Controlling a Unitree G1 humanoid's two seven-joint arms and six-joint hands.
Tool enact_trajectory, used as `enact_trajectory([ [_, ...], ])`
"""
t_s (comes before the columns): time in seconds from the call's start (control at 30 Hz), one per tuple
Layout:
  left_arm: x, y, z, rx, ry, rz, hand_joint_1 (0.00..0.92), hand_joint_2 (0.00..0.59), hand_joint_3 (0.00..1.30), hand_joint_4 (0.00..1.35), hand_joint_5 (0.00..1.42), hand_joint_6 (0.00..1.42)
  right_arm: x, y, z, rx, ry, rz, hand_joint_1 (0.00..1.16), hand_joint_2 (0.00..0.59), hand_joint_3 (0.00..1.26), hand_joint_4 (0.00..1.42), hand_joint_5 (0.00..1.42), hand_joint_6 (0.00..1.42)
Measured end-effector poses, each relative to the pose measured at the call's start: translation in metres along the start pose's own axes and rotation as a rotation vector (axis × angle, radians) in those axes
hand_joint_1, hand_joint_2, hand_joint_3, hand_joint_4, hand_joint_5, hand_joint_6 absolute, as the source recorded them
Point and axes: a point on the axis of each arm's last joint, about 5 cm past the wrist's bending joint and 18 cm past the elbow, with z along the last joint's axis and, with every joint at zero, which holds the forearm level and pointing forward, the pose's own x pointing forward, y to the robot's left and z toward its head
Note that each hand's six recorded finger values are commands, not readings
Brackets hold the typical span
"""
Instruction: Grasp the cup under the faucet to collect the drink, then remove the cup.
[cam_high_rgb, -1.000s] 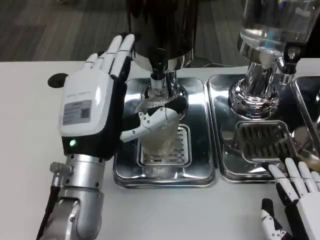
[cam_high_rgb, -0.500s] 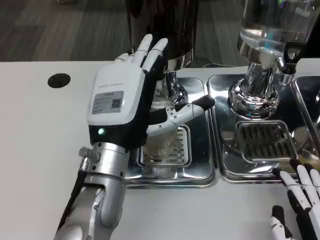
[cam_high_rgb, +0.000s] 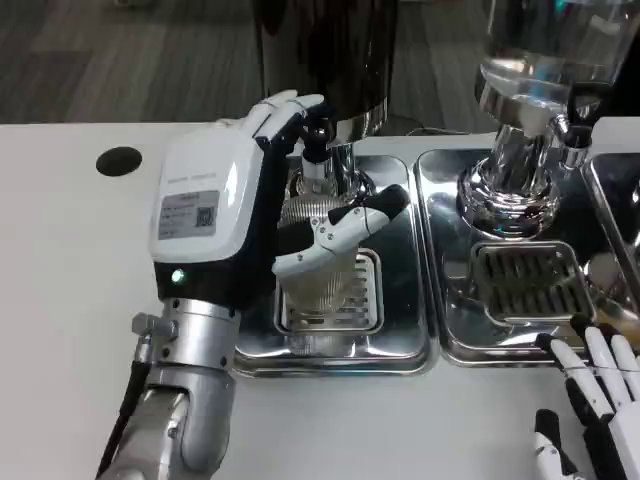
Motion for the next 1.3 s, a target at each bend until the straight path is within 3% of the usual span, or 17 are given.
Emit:
enact_trajectory([
  [0.37, -0.002, 0.001, -0.0023, 0.0, -0.001, 0.004, 0.0, 0.097, 0.41, 0.4, 0.53, 0.48, 0.0, 0.0005, 0.0003, 0.016, 0.011, -0.003, 0.11, 0.518, 0.14, 0.0, 0.0, 0.06],
  [0.9, -0.011, -0.004, -0.0075, -0.007, 0.006, -0.002, 0.0, 0.093, 0.41, 0.38, 0.53, 0.48, 0.001, 0.0011, 0.0019, 0.012, -0.003, -0.001, 0.11, 0.518, 0.14, 0.0, 0.0, 0.06],
  [1.3, -0.011, -0.005, -0.008, 0.008, 0.0, -0.001, 0.0, 0.093, 0.41, 0.38, 0.53, 0.48, 0.001, 0.0017, 0.0017, 0.017, 0.003, -0.001, 0.11, 0.518, 0.14, 0.0, 0.0, 0.06],
])
